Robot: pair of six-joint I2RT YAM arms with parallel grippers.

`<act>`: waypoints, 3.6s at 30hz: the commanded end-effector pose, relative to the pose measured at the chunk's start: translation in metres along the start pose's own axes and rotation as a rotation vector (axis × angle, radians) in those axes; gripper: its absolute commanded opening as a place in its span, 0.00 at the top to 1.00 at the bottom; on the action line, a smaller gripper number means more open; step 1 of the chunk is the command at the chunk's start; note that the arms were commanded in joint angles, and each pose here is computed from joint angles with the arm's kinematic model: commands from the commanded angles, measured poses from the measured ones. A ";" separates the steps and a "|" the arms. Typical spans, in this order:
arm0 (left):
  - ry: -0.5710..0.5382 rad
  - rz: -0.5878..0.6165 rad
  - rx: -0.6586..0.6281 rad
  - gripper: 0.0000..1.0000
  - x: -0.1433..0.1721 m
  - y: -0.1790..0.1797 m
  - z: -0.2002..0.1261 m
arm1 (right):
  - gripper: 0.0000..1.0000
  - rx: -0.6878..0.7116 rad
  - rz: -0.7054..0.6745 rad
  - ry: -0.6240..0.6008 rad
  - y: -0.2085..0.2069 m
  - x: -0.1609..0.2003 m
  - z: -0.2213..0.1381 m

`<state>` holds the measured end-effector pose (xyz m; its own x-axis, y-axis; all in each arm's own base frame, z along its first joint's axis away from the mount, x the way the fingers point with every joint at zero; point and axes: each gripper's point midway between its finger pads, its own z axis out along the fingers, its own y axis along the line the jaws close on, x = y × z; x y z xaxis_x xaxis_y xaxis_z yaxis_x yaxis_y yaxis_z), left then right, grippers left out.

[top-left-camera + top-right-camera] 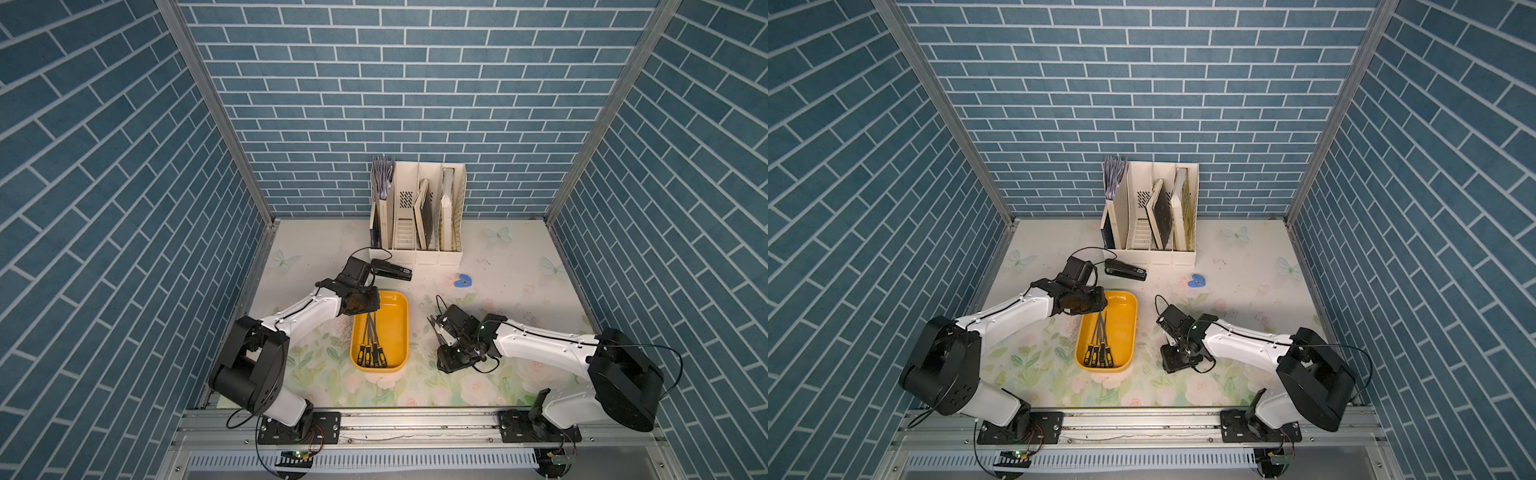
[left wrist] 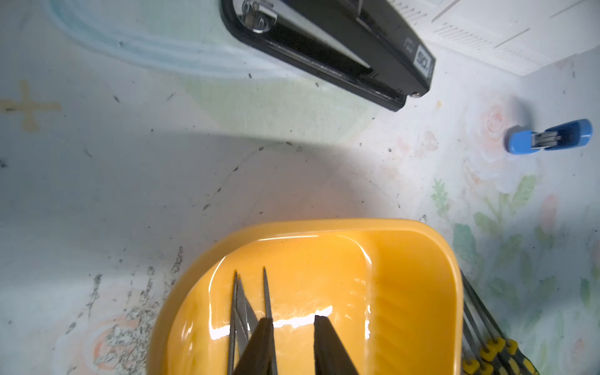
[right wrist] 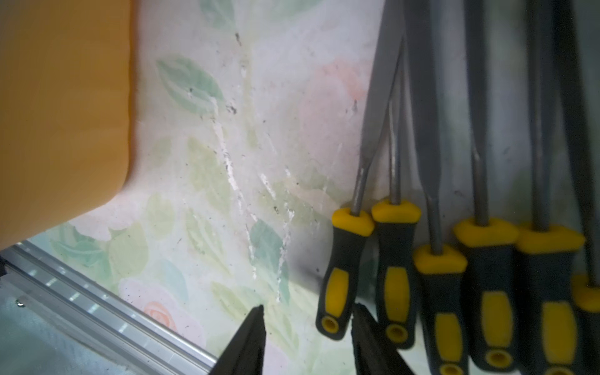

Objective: Put the file tool into the storage box
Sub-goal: Place the file tool in the storage box, then pick up the file tool from the center of the board, then place the file tool in the storage box.

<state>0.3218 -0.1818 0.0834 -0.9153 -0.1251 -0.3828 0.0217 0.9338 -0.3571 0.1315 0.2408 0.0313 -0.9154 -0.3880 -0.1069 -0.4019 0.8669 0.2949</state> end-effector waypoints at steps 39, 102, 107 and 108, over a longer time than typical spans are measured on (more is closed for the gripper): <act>-0.131 -0.044 0.332 0.39 0.001 -0.111 -0.058 | 0.91 -0.085 -0.060 -0.142 0.042 -0.022 -0.053; 0.070 0.040 -0.034 0.92 0.013 -0.003 0.041 | 0.11 -0.157 -0.033 -0.155 0.033 -0.028 -0.046; 0.085 0.030 -0.048 0.75 0.020 0.002 0.046 | 0.11 -0.147 -0.029 -0.142 0.028 -0.022 -0.040; 0.084 0.029 -0.051 0.74 0.021 0.002 0.046 | 0.11 -0.146 -0.028 -0.141 0.027 -0.022 -0.039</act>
<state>0.3244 -0.2010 0.0430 -0.9430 -0.0750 -0.3243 0.0367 0.9450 -0.3251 0.1428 0.2660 0.0870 -0.9082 -0.3336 -0.2529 -0.4153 0.7937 0.4445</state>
